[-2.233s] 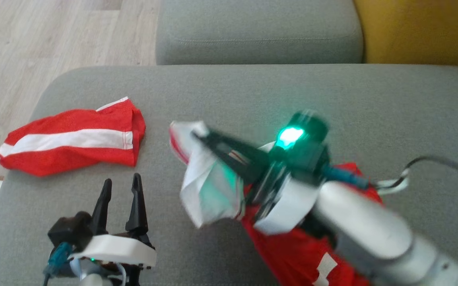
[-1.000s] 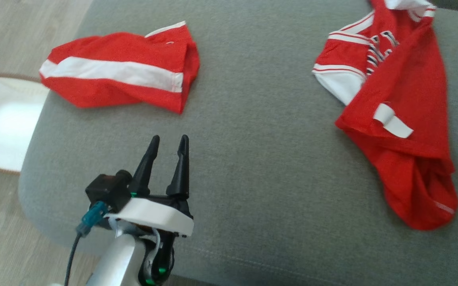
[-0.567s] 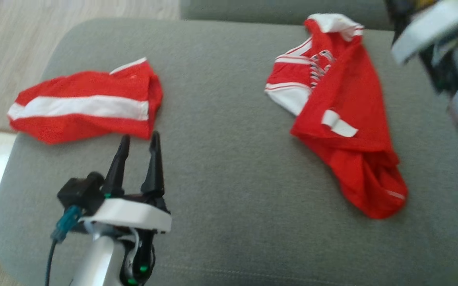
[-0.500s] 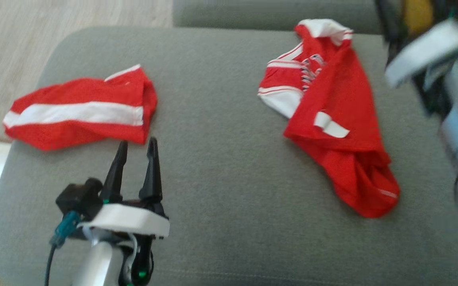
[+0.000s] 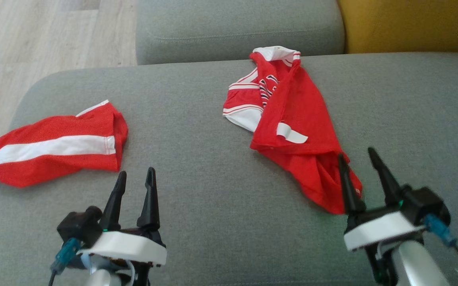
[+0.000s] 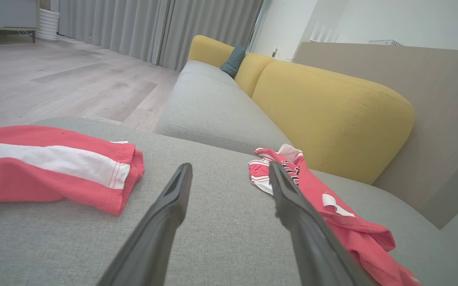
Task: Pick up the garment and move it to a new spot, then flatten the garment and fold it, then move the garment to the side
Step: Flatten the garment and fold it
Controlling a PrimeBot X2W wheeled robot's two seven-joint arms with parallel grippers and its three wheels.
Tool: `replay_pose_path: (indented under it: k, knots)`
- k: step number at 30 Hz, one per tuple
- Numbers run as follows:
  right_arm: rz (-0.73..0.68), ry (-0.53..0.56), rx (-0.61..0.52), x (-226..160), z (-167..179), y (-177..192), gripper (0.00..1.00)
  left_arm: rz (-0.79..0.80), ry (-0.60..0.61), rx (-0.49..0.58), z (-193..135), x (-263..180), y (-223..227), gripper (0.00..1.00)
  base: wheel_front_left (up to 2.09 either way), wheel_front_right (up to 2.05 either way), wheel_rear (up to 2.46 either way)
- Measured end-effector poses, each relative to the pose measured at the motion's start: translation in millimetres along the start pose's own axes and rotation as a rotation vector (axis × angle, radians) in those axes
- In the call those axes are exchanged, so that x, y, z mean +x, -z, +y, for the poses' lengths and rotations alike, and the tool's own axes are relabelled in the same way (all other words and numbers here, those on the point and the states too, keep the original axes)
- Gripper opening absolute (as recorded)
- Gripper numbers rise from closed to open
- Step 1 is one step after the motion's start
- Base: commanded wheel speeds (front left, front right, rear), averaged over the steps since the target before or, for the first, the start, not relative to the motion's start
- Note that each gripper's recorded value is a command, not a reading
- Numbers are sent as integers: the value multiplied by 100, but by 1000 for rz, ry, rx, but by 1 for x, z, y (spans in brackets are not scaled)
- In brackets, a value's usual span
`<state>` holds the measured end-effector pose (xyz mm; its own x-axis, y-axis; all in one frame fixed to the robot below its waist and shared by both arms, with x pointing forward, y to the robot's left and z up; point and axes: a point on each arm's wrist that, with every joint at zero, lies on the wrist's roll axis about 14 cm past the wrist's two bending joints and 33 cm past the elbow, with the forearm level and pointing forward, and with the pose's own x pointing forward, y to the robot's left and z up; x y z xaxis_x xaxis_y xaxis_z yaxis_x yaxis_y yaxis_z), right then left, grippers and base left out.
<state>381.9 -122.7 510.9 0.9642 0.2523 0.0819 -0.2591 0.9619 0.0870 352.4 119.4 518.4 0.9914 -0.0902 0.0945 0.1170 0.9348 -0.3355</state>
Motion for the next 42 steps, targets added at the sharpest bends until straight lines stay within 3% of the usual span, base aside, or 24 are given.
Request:
replay_pose_path:
  k: [18, 23, 42]
  knots:
    - [6, -10, 6, -10, 14, 6, 100, 31, 17, -5, -5, 3, 10, 100, 0, 0, 0]
    - [119, -67, -39, -4, 28, 34, 100, 54, 2, -6, 0, 1, 17, 100, 0, 0, 0]
    - [355, -279, -416, 62, 44, 102, 100, 64, -108, -3, 34, 2, 19, 100, 0, 0, 0]
